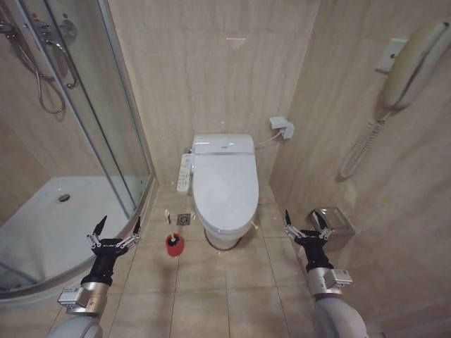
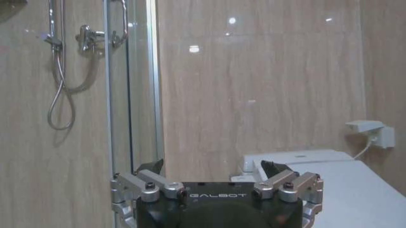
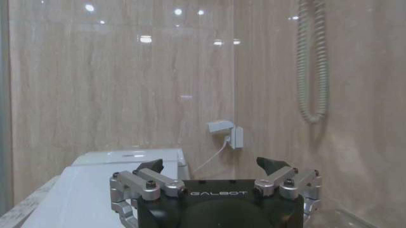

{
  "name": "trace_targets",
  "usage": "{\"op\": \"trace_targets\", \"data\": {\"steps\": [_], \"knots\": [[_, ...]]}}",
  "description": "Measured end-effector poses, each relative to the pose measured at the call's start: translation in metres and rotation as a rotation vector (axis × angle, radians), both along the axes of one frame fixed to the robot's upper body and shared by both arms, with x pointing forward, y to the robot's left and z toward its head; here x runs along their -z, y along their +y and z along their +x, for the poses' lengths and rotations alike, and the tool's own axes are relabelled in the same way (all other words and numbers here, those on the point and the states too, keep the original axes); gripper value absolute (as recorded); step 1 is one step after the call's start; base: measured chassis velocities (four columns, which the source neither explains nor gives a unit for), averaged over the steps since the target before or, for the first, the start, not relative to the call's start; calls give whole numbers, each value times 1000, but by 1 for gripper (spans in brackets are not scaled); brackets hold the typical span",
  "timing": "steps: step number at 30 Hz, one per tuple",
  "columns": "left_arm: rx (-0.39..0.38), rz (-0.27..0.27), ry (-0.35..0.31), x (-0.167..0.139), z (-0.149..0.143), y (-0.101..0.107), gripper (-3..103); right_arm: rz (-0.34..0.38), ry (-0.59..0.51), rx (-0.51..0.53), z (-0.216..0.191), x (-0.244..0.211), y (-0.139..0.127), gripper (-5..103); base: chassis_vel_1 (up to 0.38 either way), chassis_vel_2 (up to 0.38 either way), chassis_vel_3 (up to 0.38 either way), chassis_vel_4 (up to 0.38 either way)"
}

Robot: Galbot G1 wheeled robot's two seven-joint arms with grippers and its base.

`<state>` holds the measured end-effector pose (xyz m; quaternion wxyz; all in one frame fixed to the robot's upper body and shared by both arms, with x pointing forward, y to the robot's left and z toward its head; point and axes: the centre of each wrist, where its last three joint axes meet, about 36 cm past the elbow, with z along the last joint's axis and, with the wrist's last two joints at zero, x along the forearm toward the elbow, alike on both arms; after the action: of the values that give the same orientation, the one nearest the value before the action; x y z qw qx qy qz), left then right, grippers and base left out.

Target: Open the toilet lid, clean the toilet bowl with a toilet brush, close the toilet lid, and flush.

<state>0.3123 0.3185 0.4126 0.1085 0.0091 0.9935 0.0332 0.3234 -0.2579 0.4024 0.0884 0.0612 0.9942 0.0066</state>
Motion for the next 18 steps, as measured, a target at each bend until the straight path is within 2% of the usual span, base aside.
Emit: {"op": "trace_targets", "data": {"steps": [7,18], "knots": [[0,0,0,0,0,0,100,0,1,0,0,0,0,100,138,-115,-132,124],[0,0,-1,0,0,0,100,0,0,0,0,0,0,100,-18,22,28,-25]]}}
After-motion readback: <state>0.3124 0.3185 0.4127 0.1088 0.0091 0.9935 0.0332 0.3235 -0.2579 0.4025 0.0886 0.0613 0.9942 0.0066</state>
